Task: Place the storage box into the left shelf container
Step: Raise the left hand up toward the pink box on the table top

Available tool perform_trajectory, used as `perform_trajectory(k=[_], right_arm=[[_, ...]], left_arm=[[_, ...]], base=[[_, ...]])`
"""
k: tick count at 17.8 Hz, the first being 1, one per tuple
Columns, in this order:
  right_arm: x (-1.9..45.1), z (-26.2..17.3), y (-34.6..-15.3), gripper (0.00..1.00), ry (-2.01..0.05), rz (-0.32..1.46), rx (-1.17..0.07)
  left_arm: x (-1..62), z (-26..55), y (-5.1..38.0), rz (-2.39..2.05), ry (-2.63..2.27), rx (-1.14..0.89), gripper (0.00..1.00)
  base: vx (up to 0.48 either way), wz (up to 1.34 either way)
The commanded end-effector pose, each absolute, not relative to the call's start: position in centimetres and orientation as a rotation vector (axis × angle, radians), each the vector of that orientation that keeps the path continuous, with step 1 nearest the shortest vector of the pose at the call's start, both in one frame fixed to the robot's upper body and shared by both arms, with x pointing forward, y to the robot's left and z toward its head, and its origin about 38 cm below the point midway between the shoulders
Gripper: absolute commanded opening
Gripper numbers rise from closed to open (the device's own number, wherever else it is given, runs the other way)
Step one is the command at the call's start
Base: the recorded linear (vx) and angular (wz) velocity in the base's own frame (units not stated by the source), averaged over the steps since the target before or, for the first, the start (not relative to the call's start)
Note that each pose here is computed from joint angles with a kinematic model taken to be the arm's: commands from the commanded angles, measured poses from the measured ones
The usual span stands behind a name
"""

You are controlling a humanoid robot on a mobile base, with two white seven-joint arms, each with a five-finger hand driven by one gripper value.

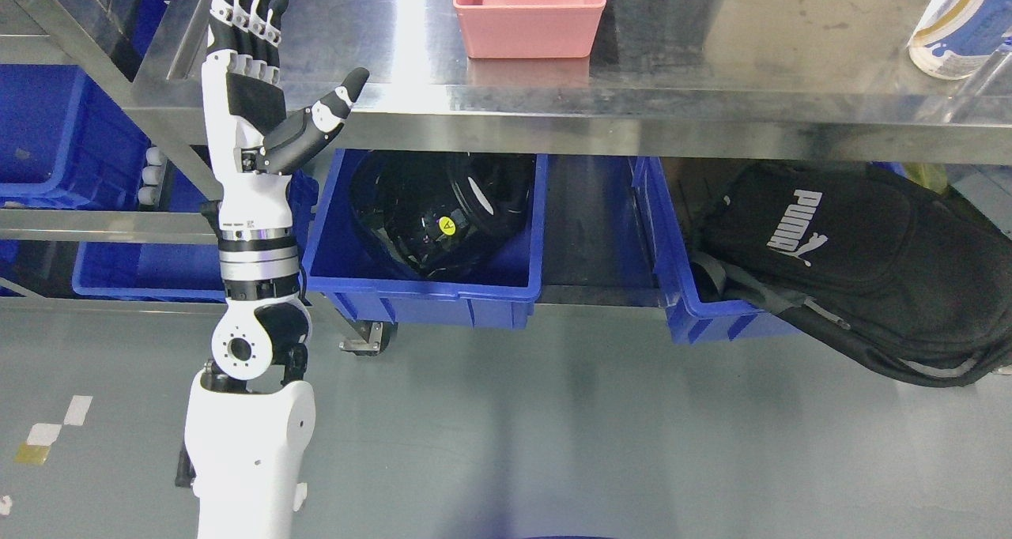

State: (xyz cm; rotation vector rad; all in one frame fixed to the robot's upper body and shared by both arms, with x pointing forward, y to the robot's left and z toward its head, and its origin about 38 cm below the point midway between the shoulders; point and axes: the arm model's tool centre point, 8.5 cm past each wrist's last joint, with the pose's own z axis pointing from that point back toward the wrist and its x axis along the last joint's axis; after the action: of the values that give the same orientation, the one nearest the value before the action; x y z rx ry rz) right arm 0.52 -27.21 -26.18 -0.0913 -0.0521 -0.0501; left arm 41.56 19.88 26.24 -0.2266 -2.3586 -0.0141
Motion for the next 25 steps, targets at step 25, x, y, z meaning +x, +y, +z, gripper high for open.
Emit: perform_trajectory(k=[25], right_arm=[[1.4, -26.1, -28.4, 1.00, -0.075, -0.070, -0.110]], left_arm=[[51.5, 43.9, 18.5, -1.668, -1.715, 0.199, 0.99]], base=[[0.000, 0.00]])
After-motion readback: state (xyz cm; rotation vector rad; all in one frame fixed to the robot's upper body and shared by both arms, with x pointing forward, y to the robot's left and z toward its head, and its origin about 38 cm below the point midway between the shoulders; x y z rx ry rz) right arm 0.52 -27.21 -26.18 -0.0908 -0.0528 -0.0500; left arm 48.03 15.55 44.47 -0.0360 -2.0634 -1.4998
